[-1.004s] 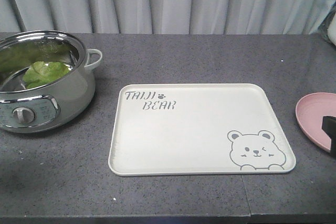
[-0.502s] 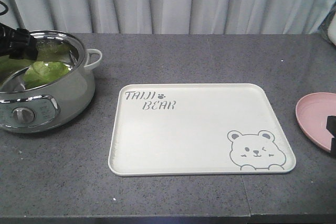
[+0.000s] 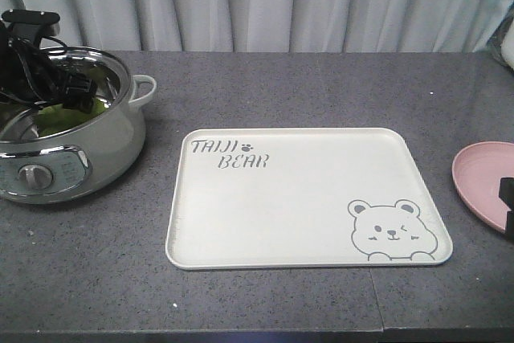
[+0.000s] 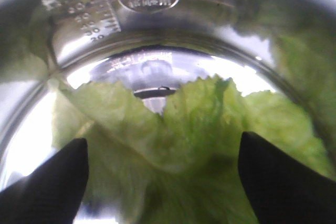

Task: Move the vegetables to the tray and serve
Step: 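Reach the left gripper into the pot and grasp the lettuce leaves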

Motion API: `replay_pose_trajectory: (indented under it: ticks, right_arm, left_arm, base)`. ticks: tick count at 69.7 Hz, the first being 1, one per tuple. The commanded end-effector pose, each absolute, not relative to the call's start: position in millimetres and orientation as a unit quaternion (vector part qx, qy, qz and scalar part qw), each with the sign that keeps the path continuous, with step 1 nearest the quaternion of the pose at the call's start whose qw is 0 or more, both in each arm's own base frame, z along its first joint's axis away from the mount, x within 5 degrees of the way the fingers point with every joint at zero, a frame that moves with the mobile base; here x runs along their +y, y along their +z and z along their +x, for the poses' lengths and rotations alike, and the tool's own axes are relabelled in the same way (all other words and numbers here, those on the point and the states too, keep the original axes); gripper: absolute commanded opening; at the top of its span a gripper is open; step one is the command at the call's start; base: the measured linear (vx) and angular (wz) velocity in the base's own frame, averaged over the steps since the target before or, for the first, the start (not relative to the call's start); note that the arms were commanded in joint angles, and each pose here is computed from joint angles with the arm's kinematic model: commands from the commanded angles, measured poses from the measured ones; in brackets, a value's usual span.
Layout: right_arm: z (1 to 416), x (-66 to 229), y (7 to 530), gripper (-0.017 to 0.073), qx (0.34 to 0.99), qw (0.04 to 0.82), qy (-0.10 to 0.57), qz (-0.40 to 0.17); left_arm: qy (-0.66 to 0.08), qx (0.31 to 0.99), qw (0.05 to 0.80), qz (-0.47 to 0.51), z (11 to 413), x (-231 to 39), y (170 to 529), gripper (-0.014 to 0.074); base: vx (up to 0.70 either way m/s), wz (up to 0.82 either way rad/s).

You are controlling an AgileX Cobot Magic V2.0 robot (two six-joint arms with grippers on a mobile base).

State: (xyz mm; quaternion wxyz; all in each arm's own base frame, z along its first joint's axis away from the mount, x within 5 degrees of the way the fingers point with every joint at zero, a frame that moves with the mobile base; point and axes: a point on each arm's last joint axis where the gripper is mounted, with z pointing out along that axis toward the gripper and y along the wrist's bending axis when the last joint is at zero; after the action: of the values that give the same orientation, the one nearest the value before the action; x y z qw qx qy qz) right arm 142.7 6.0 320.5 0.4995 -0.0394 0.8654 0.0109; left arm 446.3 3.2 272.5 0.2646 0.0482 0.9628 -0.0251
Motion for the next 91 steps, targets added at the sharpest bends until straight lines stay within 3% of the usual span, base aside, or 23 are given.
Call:
replay_pose_trajectory:
  ticks: [1,10,17,36,51,74,91]
  right_arm:
    - [146,5,336,0.0468,0.842,0.539,0.006,-0.038]
    - [146,5,336,0.0468,0.842,0.539,0.006,-0.038]
    - [146,5,336,0.0468,0.842,0.539,0.006,-0.038]
    - [146,5,336,0.0468,0.842,0.539,0.006,-0.038]
    - [146,5,336,0.0468,0.841,0.539,0.006,-0.038]
    - [147,5,338,0.0468,0.836,0.547,0.005,-0.037]
    - [147,5,338,0.0468,0.836,0.548,0.005,-0.037]
  left_arm:
    - [-0.022,0.943,0.329,0.044,451,4,297,0.0555]
    - [-0.024,0.947,0.318,0.043,457,4,284,0.0541]
    - [-0.024,0.947,0.318,0.043,458,4,283,0.0473]
    - [-0.023,0.946,0.322,0.043,458,4,284,0.0160]
    - [-0.023,0.944,0.327,0.044,452,3,296,-0.0009]
    - [-0.020,0.926,0.374,0.049,410,2,364,-0.0007]
    - [-0.048,0.899,0.432,0.053,344,-6,404,-0.0006]
  base:
    - [0.00,0.00]
    - [0.00,0.00]
    - [0.00,0.00]
    - [0.00,0.00]
    - [0.00,0.00]
    - [0.00,0.00]
    - [0.00,0.00]
